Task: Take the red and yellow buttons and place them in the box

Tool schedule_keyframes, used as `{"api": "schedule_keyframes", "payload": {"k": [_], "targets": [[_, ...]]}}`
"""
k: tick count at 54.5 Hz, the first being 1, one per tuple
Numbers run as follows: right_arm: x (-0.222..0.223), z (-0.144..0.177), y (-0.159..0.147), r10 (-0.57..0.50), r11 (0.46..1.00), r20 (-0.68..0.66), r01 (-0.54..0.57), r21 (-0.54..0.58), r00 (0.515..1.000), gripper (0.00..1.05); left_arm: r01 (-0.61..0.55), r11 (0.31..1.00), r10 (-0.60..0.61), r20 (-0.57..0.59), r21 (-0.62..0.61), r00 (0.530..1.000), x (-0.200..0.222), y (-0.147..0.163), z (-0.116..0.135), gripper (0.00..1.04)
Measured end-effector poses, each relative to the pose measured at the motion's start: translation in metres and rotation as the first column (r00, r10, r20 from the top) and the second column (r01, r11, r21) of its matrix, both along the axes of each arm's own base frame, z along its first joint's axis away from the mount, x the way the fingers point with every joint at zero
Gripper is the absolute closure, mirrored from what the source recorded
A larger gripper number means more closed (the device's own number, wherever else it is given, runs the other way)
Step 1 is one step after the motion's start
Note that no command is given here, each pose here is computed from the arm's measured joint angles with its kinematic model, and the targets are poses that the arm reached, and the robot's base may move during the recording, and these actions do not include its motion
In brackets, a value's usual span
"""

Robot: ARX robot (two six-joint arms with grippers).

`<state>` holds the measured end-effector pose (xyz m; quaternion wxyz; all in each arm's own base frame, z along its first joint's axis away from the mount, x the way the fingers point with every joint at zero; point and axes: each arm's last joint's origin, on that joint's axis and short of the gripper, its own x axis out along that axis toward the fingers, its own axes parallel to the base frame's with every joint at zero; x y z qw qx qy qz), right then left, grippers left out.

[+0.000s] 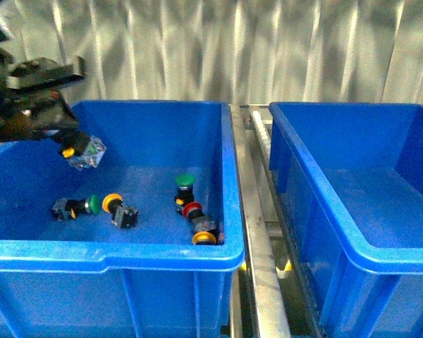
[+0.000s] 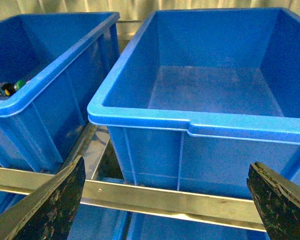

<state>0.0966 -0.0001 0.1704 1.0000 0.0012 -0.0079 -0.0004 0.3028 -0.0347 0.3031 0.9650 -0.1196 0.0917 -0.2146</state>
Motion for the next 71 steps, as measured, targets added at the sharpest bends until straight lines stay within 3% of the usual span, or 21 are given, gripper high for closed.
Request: {"api": "schedule_keyframes", "payload": {"k": [5,9,15,28,33,40,51,71], "targets": [[0.000,0.000,0.000,0.000,1.000,0.000,0.000,0.000,1.000,0.07,0.153,0.986,-0.148,0.067,-0.070,0.987,-0.018,0.004,-0.013,0.71],[0.000,0.000,0.000,0.000,1.000,0.000,0.000,0.000,1.000,0.07,0.264,0.950,-0.256,0.068,-0.165,0.964,-0.023,0.003,-0.039,0.71],[0.000,0.000,0.000,0.000,1.000,0.000,0.000,0.000,1.000,0.07,0.343,0.893,-0.333,0.086,-0.292,0.939,-0.021,-0.007,-0.060,0.71],[0.000,0.000,0.000,0.000,1.000,0.000,0.000,0.000,1.000,0.07,0.598,0.690,-0.565,0.214,-0.407,0.797,-0.011,-0.081,-0.059,0.71],[0.000,0.000,0.000,0.000,1.000,0.000,0.000,0.000,1.000,0.07,0.629,0.649,-0.619,0.184,-0.429,0.764,-0.001,-0.117,-0.064,0.71],[0.000,0.000,0.000,0.000,1.000,0.000,0.000,0.000,1.000,0.07,0.653,0.623,-0.642,0.196,-0.432,0.742,0.009,-0.143,-0.060,0.71],[0.000,0.000,0.000,0.000,1.000,0.000,0.000,0.000,1.000,0.07,0.666,0.603,-0.640,0.232,-0.439,0.733,0.026,-0.172,-0.045,0.71],[0.000,0.000,0.000,0.000,1.000,0.000,0.000,0.000,1.000,0.07,0.675,0.573,-0.667,0.214,-0.464,0.713,0.035,-0.207,-0.039,0.71]]}}
